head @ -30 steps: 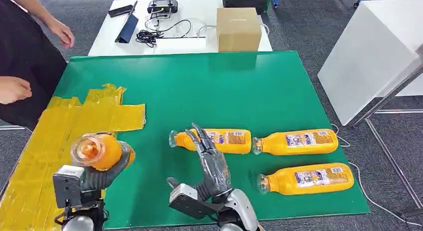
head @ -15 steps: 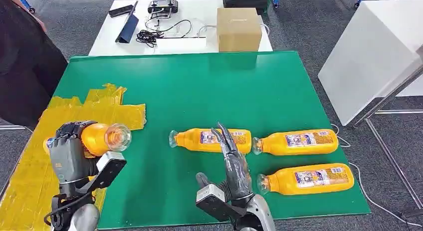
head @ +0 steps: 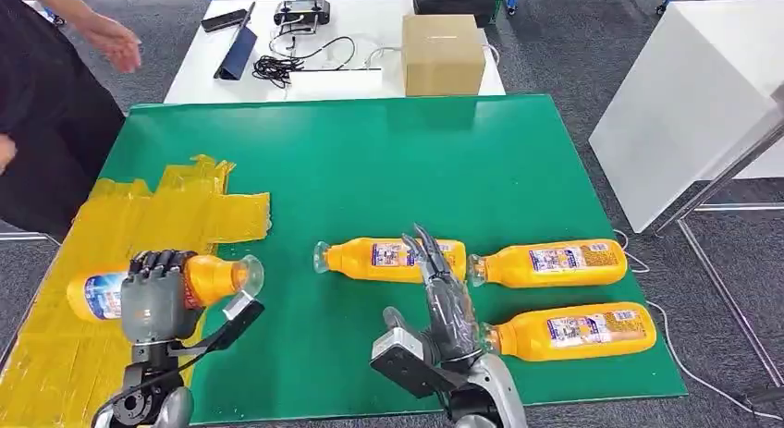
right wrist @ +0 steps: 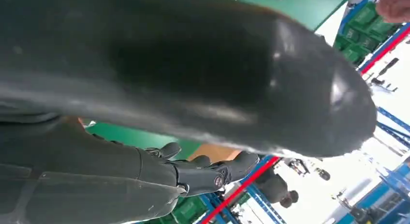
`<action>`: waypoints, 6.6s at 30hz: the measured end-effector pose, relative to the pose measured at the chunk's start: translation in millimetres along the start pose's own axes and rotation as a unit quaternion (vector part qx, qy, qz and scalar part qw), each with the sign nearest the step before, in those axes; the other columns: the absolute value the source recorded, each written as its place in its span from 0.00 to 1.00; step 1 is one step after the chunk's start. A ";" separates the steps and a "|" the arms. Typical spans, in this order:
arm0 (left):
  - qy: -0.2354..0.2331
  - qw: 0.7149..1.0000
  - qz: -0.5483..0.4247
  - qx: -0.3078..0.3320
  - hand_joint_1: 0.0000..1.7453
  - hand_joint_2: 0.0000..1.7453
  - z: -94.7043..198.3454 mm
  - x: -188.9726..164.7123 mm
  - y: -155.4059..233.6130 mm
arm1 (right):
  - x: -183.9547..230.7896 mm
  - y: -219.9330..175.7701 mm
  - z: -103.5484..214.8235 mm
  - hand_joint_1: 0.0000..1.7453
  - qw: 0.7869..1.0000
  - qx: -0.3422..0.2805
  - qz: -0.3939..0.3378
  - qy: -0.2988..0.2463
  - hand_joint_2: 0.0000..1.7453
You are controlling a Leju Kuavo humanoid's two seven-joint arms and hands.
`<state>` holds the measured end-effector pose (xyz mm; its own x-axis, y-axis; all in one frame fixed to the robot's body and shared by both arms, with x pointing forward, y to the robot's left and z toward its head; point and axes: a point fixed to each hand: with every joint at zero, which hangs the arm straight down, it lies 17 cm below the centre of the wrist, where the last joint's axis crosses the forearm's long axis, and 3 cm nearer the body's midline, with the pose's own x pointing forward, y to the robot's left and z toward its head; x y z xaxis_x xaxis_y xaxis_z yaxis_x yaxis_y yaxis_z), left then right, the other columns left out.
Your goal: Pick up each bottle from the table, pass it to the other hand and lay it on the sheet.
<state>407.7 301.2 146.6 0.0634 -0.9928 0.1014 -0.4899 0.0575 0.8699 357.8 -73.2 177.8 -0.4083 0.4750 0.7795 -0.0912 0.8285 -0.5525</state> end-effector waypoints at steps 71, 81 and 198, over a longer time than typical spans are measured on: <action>0.147 0.725 0.664 -0.111 0.00 0.00 -1.5 32.9 -30.0 | -89.9 -17.3 -5.8 0.00 0.952 0.058 0.282 0.105 1.00; 0.092 0.600 0.792 -0.065 0.00 0.00 0.9 100.1 48.0 | -109.1 11.3 -30.0 0.00 0.932 0.103 0.328 0.112 1.00; 0.108 0.566 0.811 -0.099 0.00 1.00 3.3 125.2 29.1 | -92.5 19.5 -64.6 1.00 0.981 0.053 0.160 0.101 1.00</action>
<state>398.5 178.2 183.0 -0.2153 0.4186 0.8823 0.0502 0.9070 -0.4181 452.5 -81.8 113.9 -0.2446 0.7635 0.5977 -0.0857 0.5970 -0.7976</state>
